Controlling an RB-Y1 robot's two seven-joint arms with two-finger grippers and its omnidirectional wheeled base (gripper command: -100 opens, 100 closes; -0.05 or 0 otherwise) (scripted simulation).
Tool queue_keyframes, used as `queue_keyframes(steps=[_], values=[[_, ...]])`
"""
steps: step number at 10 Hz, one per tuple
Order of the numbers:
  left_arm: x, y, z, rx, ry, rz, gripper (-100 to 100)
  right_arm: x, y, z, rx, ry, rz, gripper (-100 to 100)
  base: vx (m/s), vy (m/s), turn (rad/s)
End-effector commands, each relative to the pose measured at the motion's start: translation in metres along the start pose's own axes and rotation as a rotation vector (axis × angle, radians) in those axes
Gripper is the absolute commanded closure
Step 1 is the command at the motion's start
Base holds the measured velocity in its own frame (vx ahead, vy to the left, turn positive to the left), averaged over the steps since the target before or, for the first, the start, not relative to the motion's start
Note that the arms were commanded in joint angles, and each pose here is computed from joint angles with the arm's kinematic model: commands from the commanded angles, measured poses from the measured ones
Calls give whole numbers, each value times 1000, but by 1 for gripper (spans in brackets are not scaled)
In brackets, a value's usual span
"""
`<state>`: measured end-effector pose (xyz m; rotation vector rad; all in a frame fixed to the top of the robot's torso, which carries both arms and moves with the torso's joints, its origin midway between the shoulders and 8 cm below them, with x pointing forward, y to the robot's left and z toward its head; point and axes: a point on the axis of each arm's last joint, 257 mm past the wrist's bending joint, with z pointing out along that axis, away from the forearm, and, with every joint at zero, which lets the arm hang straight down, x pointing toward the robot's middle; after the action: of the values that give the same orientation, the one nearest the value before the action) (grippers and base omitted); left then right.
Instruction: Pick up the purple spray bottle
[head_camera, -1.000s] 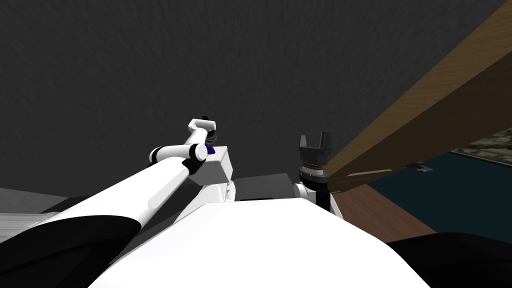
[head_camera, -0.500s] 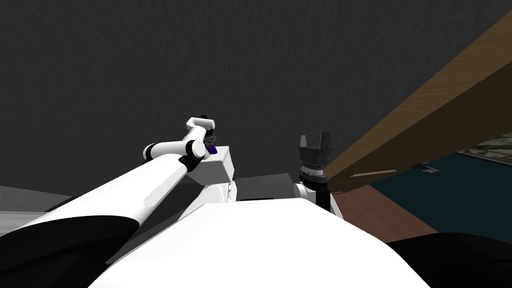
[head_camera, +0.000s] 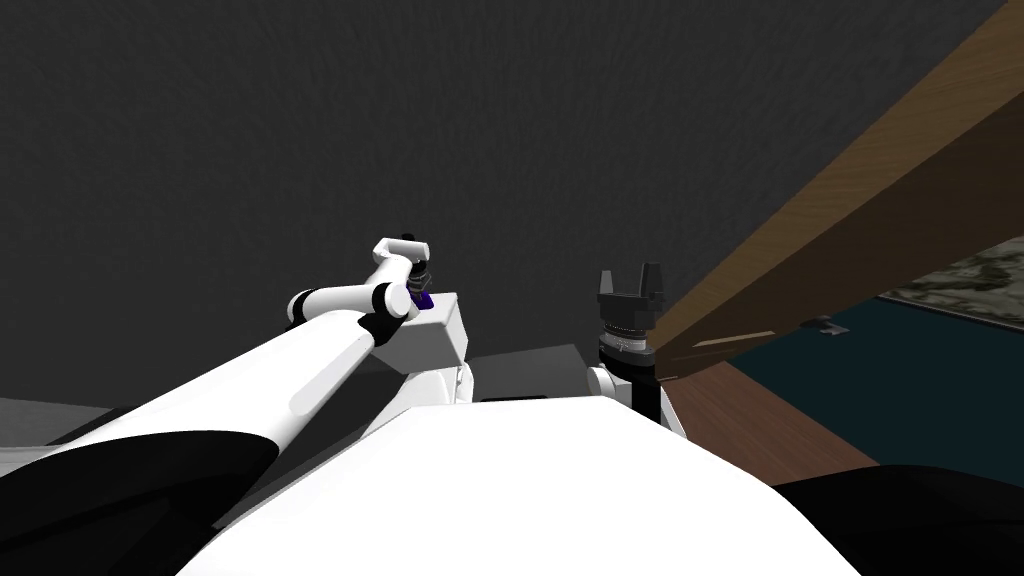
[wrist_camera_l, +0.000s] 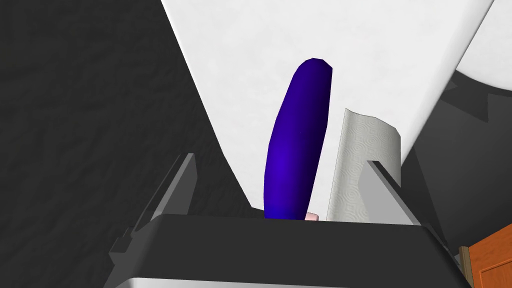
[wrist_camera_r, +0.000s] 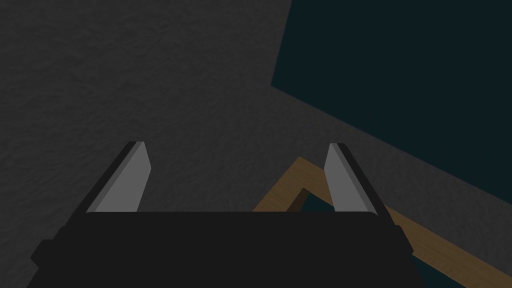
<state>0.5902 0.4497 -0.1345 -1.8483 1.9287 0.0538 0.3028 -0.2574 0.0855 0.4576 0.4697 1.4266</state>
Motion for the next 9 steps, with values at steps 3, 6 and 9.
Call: queue_keyframes(steps=[3,6,9], values=[[-2,7,10,-10,-8,-21,-100,0,0,0,0,0,0,0,-13,53,-103],[-2,7,10,-9,-9,-23,100,0,0,0,0,0,0,0,0,2,1],[-2,6,10,-8,-9,-23,0,0,0,0,0,0,0,0,0,0,0]])
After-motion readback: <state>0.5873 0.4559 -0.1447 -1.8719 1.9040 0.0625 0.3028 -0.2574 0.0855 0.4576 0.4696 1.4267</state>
